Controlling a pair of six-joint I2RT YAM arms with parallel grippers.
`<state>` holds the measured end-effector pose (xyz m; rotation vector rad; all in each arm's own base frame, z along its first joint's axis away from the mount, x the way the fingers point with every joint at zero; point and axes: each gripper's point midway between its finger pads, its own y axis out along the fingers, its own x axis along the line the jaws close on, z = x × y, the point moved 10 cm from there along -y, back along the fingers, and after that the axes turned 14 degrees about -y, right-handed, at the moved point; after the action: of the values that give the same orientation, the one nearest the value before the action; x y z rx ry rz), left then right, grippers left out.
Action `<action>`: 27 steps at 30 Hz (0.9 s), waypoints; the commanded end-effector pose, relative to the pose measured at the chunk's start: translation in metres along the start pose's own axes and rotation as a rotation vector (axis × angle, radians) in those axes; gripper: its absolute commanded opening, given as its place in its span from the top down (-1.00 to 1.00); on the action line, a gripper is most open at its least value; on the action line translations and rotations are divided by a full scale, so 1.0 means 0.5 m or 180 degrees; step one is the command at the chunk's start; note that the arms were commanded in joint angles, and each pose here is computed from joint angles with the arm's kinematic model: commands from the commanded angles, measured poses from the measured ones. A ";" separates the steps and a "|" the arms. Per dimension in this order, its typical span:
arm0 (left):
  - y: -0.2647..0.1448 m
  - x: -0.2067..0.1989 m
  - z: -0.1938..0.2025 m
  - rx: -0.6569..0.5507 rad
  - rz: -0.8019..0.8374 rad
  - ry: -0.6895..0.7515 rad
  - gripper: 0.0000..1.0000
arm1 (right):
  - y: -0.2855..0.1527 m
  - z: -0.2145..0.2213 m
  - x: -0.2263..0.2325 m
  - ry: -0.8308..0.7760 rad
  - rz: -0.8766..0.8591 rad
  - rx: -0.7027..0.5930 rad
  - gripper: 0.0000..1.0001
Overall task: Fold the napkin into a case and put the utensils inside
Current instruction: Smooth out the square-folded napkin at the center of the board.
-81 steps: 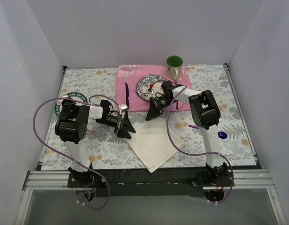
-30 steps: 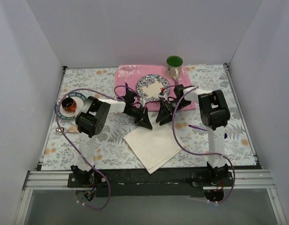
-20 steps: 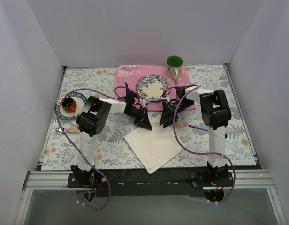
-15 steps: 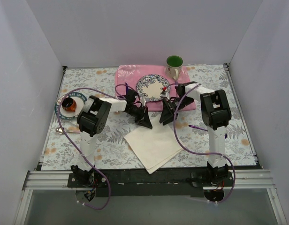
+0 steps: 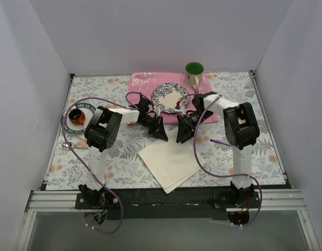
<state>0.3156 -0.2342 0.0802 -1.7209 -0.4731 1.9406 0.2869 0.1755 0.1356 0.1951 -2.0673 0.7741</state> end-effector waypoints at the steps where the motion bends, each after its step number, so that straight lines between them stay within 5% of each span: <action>1: -0.006 0.010 -0.001 -0.0107 -0.0136 0.0061 1.00 | 0.005 0.050 -0.024 0.0096 0.0153 0.0212 -0.97; 12: -0.007 0.013 -0.001 -0.0156 -0.0202 0.0071 1.00 | -0.010 0.139 -0.056 0.0362 0.0113 0.0264 -0.97; 27: -0.012 0.007 -0.006 -0.0193 -0.0198 0.0115 1.00 | -0.034 0.191 0.013 0.0289 0.0128 0.0419 -0.97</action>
<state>0.3162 -0.2333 0.0791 -1.7228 -0.4859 1.9346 0.2307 0.1156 0.1055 0.1864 -1.9340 0.8815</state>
